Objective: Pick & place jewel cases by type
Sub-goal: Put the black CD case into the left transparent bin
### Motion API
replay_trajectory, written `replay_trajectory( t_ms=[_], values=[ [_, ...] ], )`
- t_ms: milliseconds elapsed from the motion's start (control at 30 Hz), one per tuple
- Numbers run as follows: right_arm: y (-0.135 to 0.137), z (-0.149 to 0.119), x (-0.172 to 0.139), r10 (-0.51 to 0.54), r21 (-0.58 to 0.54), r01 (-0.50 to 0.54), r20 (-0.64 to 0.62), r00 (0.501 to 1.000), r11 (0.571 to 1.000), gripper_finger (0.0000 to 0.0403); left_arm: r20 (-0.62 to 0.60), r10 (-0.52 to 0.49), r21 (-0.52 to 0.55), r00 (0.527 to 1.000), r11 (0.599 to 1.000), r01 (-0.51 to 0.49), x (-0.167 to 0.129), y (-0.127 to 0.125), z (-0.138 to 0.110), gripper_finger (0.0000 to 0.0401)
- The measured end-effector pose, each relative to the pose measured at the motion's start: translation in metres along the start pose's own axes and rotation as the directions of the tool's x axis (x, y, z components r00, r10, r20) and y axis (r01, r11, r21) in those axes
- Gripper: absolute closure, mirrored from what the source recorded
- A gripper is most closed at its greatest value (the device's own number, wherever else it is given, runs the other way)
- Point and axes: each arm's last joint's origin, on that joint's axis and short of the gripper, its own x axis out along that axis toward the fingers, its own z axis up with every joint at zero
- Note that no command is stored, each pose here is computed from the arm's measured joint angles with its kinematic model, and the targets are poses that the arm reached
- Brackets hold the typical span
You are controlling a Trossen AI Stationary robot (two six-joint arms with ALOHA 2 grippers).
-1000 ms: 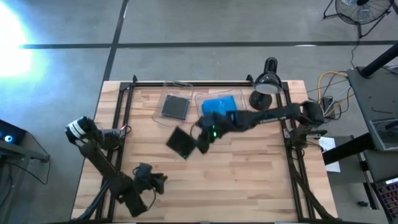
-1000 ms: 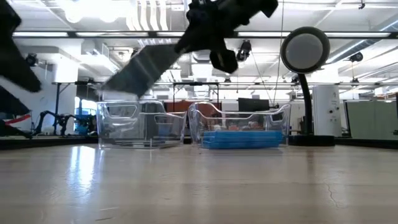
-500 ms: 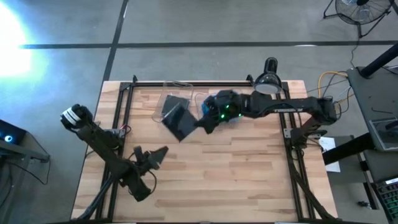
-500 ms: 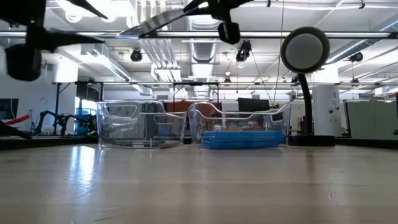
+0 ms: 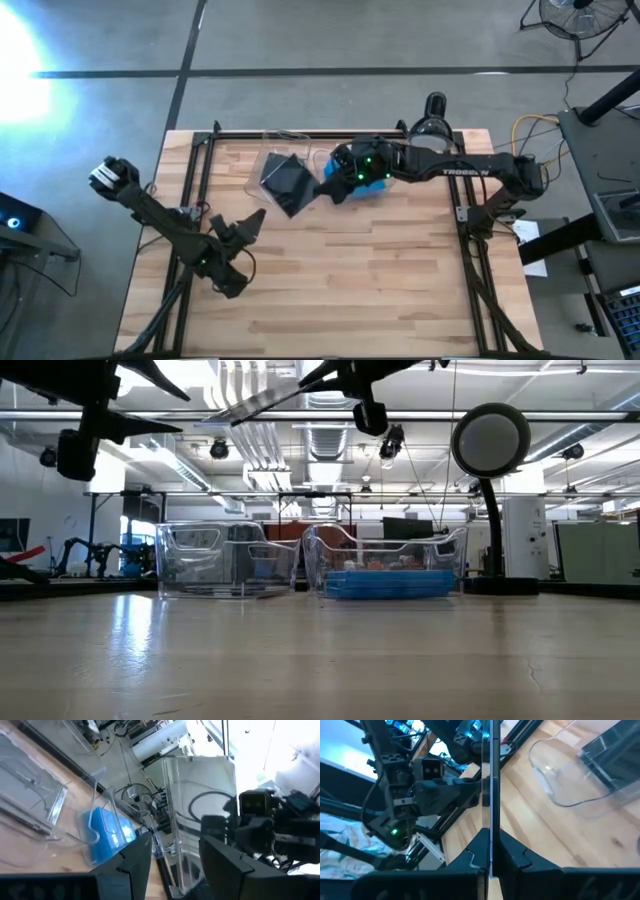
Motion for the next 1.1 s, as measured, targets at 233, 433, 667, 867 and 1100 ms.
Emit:
replay_trajectory(
  t_ms=[233,433,667,867,1100],
  values=[
    [-0.022,0.021,0.006,-0.035,-0.102,0.035,0.005,0.999,0.994,0.0392,-0.186,0.100,0.227,0.977,0.972,-0.057,-0.003,-0.006,0.009,0.0254],
    [-0.056,0.044,0.038,-0.157,-0.341,0.111,-0.110,0.981,0.933,0.0391,-0.413,0.228,0.363,0.882,0.929,-0.070,-0.005,-0.005,0.006,0.0254],
    [-0.057,0.077,0.065,-0.193,-0.481,0.126,-0.092,0.977,0.868,0.0390,-0.447,0.233,0.346,0.864,0.935,-0.073,-0.006,-0.007,0.002,0.0254],
    [-0.041,0.105,0.061,-0.283,-0.584,0.228,-0.004,0.959,0.779,0.0390,-0.462,0.224,0.332,0.858,0.941,-0.066,-0.007,-0.008,0.001,0.0254],
    [-0.060,0.102,0.088,-0.426,-0.645,0.252,-0.126,0.896,0.721,0.0390,-0.461,0.226,0.370,0.858,0.928,-0.045,-0.007,-0.008,0.001,0.0254]
  ],
)
